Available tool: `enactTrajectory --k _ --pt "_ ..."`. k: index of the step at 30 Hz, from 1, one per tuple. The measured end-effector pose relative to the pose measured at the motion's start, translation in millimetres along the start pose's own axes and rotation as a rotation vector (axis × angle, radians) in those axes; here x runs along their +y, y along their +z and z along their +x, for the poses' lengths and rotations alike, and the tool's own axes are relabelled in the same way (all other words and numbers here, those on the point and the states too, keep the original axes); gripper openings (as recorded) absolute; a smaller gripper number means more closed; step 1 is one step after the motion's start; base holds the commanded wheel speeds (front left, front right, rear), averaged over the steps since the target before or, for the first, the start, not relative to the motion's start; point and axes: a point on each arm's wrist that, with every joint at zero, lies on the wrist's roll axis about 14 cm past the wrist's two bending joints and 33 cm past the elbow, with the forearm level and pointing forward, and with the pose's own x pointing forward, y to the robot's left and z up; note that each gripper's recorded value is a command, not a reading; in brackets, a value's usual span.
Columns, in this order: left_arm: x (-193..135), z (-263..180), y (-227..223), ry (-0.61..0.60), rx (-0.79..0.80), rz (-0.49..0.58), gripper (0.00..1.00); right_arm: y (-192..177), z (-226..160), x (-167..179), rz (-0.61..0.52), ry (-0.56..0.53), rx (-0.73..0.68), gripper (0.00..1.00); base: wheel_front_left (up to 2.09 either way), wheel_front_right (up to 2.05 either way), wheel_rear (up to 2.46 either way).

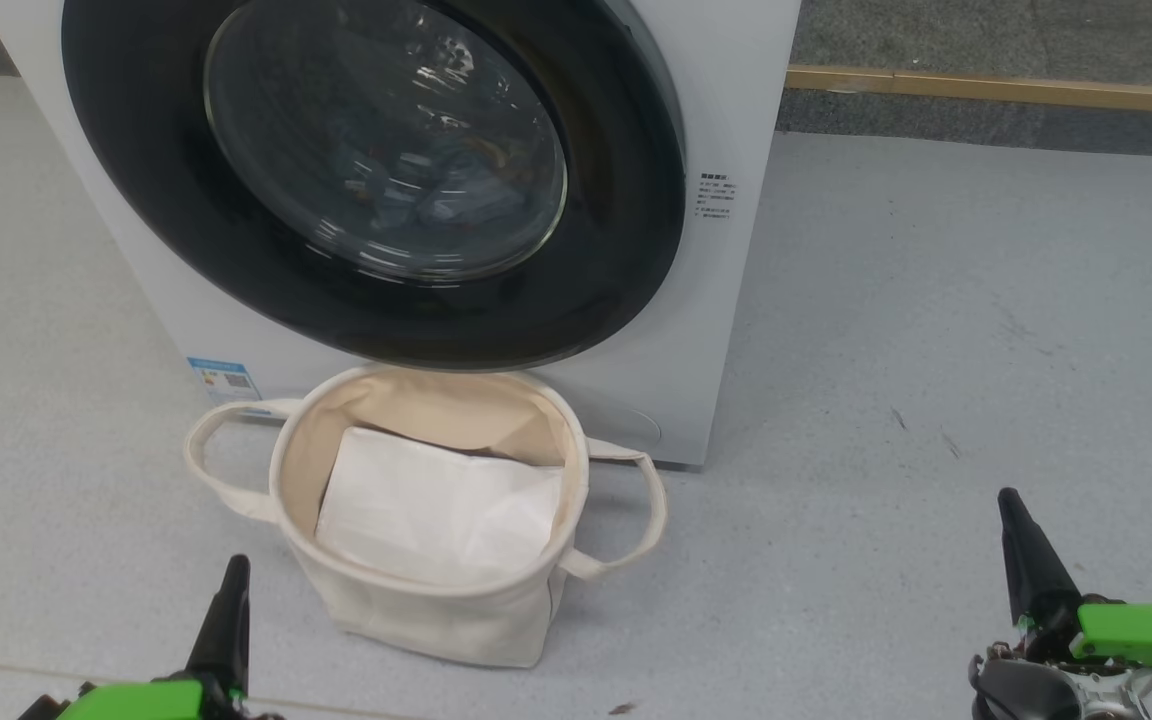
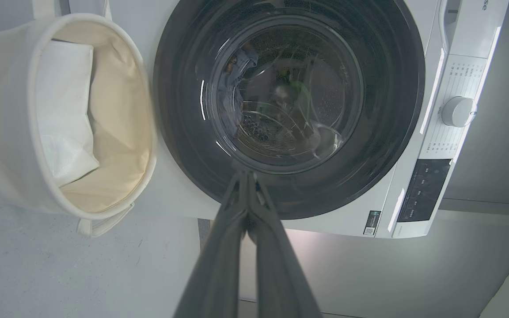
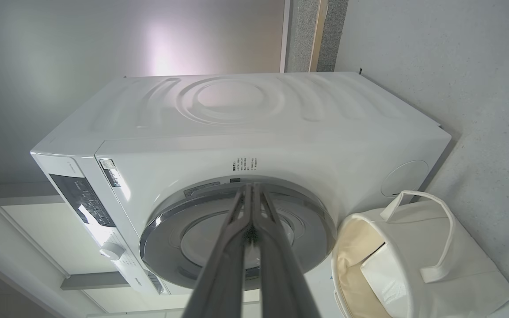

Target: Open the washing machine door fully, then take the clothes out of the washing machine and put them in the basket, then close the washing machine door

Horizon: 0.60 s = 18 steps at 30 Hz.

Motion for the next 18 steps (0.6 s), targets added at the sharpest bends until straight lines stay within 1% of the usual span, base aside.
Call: enactTrajectory --k 18 --pt "0.0 0.0 0.0 0.000 0.000 0.000 0.00 0.0 0.0 0.0 0.000 0.000 0.000 0.00 0.00 0.00 0.00"
